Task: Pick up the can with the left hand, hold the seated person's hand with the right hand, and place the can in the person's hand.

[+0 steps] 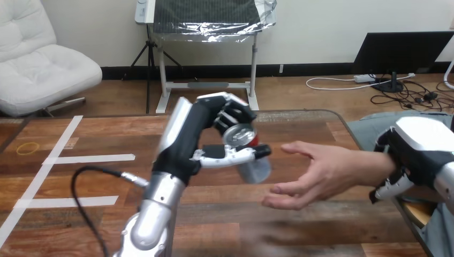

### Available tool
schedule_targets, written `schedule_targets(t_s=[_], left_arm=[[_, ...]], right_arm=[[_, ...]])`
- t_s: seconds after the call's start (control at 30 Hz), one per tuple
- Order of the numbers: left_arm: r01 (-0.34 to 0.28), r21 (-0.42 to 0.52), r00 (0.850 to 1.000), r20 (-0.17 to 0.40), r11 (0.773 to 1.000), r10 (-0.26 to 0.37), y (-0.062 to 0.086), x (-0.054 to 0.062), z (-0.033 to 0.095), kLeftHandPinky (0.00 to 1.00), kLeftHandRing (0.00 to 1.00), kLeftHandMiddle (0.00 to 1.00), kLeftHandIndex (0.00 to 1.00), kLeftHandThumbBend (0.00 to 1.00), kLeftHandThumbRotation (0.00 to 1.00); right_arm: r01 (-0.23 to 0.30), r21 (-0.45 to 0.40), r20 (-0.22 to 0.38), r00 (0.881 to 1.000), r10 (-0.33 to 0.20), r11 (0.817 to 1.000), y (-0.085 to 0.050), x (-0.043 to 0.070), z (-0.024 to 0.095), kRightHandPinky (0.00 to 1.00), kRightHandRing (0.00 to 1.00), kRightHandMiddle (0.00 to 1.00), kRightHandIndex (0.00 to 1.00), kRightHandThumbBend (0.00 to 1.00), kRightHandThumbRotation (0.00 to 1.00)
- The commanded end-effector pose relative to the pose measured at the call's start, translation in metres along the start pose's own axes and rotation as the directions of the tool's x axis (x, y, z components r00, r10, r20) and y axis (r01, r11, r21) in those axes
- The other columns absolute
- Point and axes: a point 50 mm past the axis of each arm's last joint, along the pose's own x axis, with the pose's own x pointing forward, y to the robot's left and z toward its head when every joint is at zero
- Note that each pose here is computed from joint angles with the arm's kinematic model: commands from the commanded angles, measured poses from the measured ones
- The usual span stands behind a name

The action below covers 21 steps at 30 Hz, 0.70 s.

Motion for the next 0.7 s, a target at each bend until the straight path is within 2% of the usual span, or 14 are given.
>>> schedule_targets(t_s=[0.0, 0.27, 0.47, 0.67], left_arm=[[-0.009, -0.002, 0.982, 0.187, 1.000, 0.009, 0.003, 0.034, 0.041, 0.35, 0.41, 0.47, 0.48, 0.61, 0.00], [0.027, -0.021, 0.976, 0.216, 0.999, -0.022, -0.010, 0.043, 0.054, 0.35, 0.41, 0.47, 0.48, 0.61, 0.00], [0.054, -0.040, 0.968, 0.247, 0.998, -0.043, -0.020, 0.048, 0.062, 0.35, 0.41, 0.46, 0.48, 0.62, 0.00], [0.086, -0.046, 0.960, 0.270, 0.995, -0.070, -0.031, 0.052, 0.068, 0.34, 0.40, 0.46, 0.47, 0.62, 0.00]], right_arm=[[0.164, -0.013, 0.003, 0.986, -0.164, 0.986, -0.046, -0.003, 0.002, 0.22, 0.30, 0.39, 0.48, 0.80, 0.00], [0.188, -0.021, 0.034, 0.982, -0.187, 0.982, -0.055, -0.005, 0.009, 0.16, 0.24, 0.34, 0.48, 0.80, 0.00], [0.202, -0.040, 0.054, 0.978, -0.200, 0.979, -0.061, -0.006, 0.015, 0.18, 0.27, 0.37, 0.48, 0.79, 0.00], [0.212, -0.040, 0.068, 0.976, -0.209, 0.977, -0.066, -0.007, 0.022, 0.17, 0.25, 0.35, 0.49, 0.78, 0.00]])
